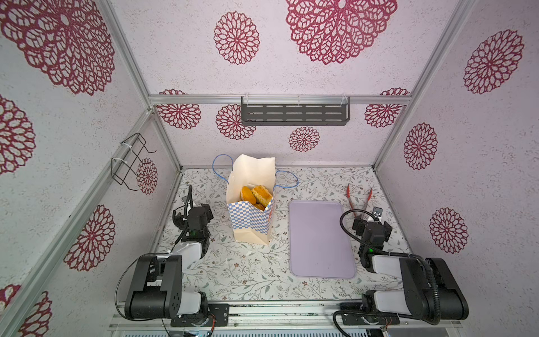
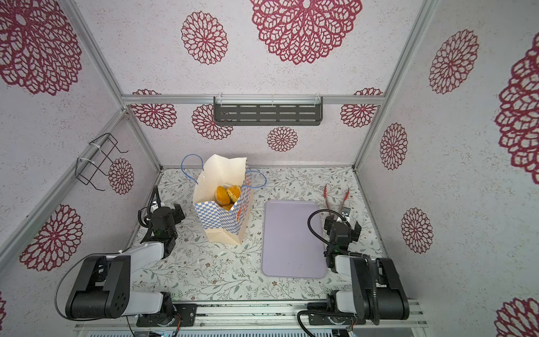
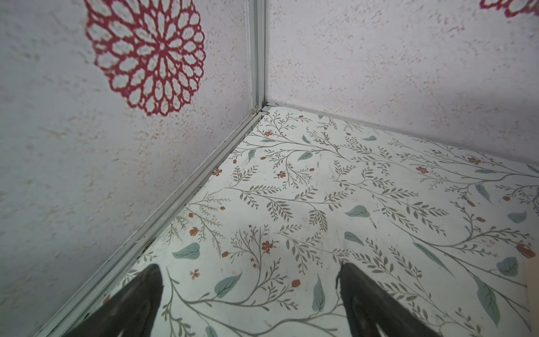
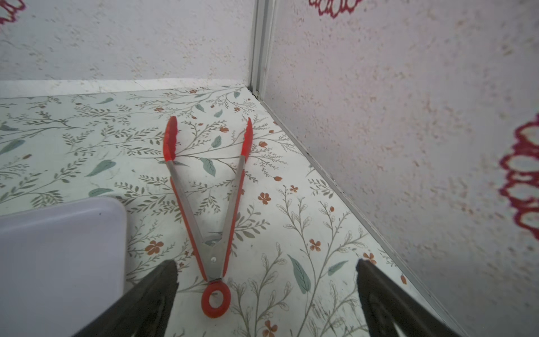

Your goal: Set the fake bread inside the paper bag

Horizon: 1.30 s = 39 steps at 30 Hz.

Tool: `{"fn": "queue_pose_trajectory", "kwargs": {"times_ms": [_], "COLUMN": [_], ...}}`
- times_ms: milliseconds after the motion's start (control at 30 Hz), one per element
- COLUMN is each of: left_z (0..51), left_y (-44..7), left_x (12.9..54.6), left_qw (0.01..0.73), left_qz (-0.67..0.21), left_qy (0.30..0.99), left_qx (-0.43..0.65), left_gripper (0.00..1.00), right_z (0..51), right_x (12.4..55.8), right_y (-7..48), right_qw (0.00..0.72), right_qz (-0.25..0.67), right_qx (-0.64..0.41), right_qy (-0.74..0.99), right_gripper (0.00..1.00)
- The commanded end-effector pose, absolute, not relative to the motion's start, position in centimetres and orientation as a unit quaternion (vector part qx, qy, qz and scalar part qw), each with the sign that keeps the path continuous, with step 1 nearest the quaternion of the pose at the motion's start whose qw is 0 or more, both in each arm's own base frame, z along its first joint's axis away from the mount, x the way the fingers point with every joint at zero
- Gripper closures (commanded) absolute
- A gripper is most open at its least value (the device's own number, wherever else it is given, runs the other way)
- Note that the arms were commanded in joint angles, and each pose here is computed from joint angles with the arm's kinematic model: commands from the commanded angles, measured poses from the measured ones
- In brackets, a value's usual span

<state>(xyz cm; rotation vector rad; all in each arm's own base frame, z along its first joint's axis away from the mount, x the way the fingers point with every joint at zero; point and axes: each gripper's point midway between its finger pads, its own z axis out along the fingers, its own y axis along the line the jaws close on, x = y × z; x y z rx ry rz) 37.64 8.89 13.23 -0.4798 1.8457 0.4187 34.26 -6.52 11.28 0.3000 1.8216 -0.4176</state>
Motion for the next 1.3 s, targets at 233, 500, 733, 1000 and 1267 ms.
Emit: {"fn": "queue_pose_trajectory", "kwargs": {"times_ms": [233, 500, 733, 1000, 1267], "left_z": [12.9, 12.5, 12.3, 12.3, 12.3], "left_y": [9.6, 9.8, 9.9, 10.1, 10.0], "left_x": [37.9, 39.1, 39.4, 39.3, 39.2], "left_qw": [0.625, 0.609, 0.603, 0.604, 0.607], "left_qz": [0.155, 0.155, 0.152, 0.146, 0.145], "left_qy": [0.741, 0.755, 0.76, 0.761, 0.759], "left_qx": [-0.191, -0.186, -0.186, -0.187, -0.187], "left_gripper": [0.03, 0.03, 0.03, 0.03, 0.03], "right_z": [14.5, 12.7, 11.4, 11.5, 11.7], "right_x": [33.8, 35.3, 37.0, 37.0, 36.9], "right_y": [-4.0, -3.7, -4.1, -4.2, -4.2], "right_qw": [0.661, 0.673, 0.632, 0.634, 0.638], "right_qz": [-0.107, -0.113, -0.111, -0.11, -0.113], "right_qx": [0.117, 0.103, 0.115, 0.115, 0.113], "right_qy": [0.733, 0.724, 0.759, 0.757, 0.754], "right_gripper": [0.01, 0.01, 0.01, 0.01, 0.01]}}
